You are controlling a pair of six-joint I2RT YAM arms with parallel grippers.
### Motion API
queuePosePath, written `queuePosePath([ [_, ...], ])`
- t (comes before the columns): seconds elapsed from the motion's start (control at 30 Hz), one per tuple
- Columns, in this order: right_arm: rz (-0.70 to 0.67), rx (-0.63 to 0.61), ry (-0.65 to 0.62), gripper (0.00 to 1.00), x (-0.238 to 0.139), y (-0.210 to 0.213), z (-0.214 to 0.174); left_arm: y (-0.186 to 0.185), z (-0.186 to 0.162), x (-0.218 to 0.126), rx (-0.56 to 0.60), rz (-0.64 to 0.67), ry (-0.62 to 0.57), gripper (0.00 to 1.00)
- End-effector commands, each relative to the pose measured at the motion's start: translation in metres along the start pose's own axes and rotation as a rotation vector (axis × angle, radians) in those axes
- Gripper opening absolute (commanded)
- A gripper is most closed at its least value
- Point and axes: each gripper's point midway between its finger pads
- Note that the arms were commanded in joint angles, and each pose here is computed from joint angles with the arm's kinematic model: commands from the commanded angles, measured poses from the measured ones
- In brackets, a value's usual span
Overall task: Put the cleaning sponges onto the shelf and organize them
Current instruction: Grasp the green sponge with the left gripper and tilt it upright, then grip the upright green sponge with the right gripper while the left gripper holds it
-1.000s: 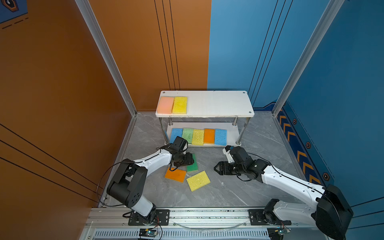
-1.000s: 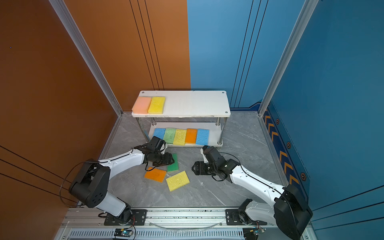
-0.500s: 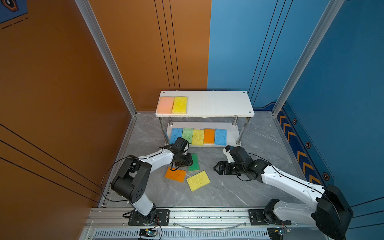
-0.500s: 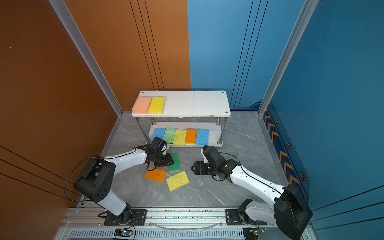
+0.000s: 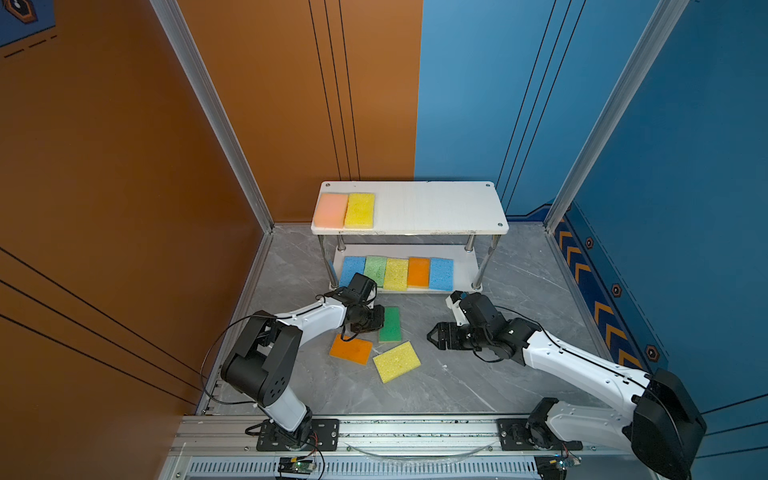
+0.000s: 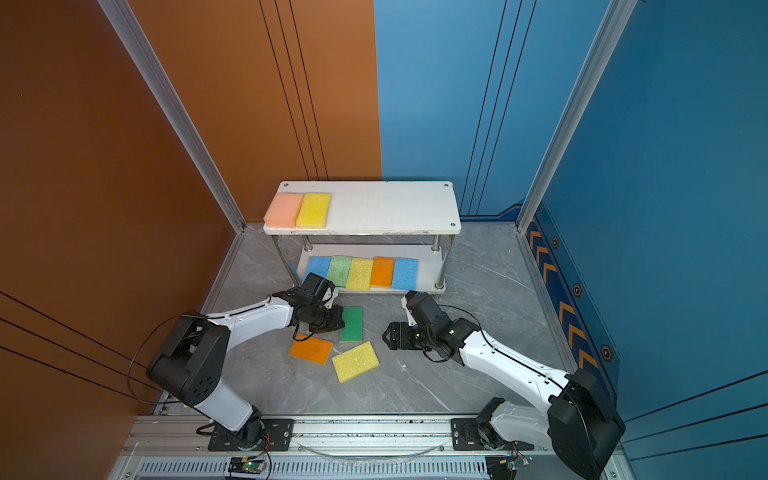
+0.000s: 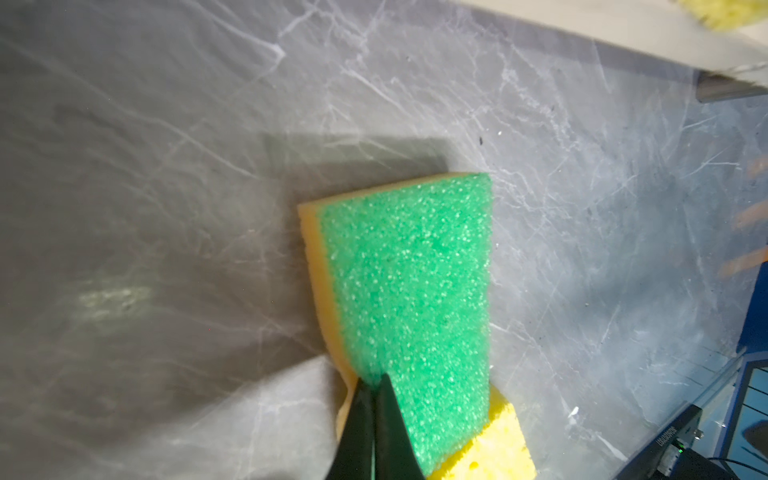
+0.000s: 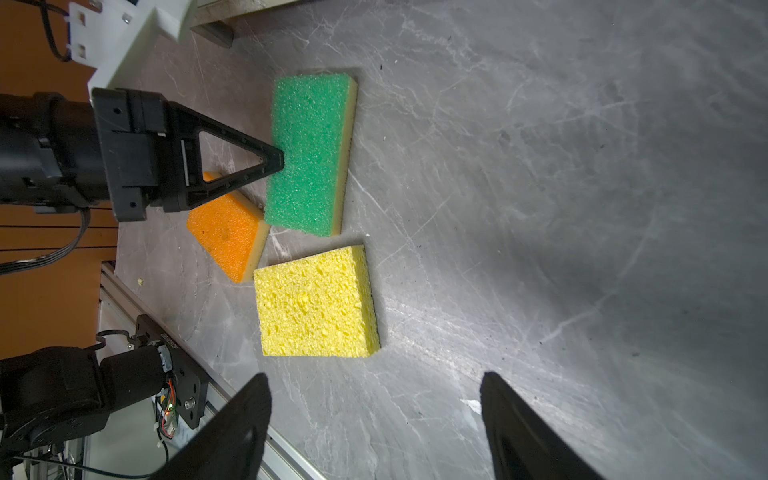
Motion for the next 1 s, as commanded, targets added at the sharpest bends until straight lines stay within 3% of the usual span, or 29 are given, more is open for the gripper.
queuePosePath([
  [0.0, 0.004, 0.0, -0.003, 0.81, -0.004, 0.008, 0.005, -0.01, -0.001, -0.016, 0.001, -0.058, -0.014, 0.02],
  [0.57, 0.202, 0.011, -0.029, 0.78, -0.007, 0.065, 0.024, -0.052, -0.014, -0.076, -0.003, -0.25, -0.111, 0.02],
  [0.97, 0.256, -0.027, -0.014, 0.66, 0.0, 0.092, 0.022, -0.072, -0.02, -0.096, -0.003, -0.336, -0.146, 0.02],
])
Point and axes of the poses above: each gripper's point midway between its finger pads, its own x axis out along the fingers, its own y axis along the line the jaws close on, z = x × y, and after that the axes turned 2 degrees about -x, right-handed
